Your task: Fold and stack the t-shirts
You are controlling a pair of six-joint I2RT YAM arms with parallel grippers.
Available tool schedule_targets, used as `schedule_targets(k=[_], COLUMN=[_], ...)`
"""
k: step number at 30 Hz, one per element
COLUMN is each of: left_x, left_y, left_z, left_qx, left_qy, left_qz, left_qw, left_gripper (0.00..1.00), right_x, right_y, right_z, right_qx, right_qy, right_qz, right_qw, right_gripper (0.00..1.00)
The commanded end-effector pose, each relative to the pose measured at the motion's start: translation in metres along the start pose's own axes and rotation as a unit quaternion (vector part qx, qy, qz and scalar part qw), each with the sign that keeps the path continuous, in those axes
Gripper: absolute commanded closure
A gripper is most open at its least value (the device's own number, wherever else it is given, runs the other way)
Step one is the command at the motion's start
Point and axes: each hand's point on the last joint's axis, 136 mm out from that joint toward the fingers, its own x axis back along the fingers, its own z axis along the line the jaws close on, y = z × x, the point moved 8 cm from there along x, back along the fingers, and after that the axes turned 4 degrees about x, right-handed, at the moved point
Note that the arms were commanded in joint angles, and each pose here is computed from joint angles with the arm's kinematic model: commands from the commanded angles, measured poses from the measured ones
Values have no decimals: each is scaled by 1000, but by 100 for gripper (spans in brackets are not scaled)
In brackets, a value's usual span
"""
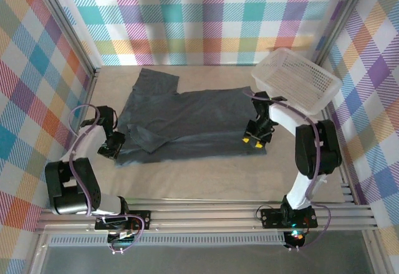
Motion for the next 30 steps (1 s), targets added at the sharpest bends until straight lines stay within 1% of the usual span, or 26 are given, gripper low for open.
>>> schedule_targets(k=[1, 3, 6, 9, 14, 17, 21, 26, 30], left_x=[-2, -11, -24, -36, -50, -54, -52, -49, -45], left_y=[-37, -55, -68, -75, -76, -76, -75, -74, -73], left_z=[-14, -16, -17, -19, -21, -26, -32, -40, -57], left_qx=[13, 35, 57, 62, 63, 59, 51, 33, 2], left_qy=[-64, -86, -99, -89, -79, -75, -77, -77, -79], left_qz=[78, 107, 120, 133, 128, 125, 120, 110, 105], left_qw=[995, 990, 986, 985, 987, 988, 988, 990, 991], left_gripper=[47, 43, 42, 42, 47, 55, 76, 99, 100], right_x=[21, 24, 24, 23, 22, 22, 22, 22, 23], right_y=[9, 11, 12, 10, 5, 2, -2, -4, -2], right_z=[25, 33, 41, 47, 47, 45, 42, 40, 41], right_qx=[56, 64, 68, 73, 74, 72, 69, 66, 66], right_qy=[80, 106, 133, 144, 146, 146, 140, 137, 138], right_qz=[-40, -41, -37, -34, -30, -29, -27, -27, -28], right_qw=[994, 991, 988, 986, 986, 986, 987, 988, 988], right_gripper=[50, 50, 50, 50, 50, 50, 51, 52, 52])
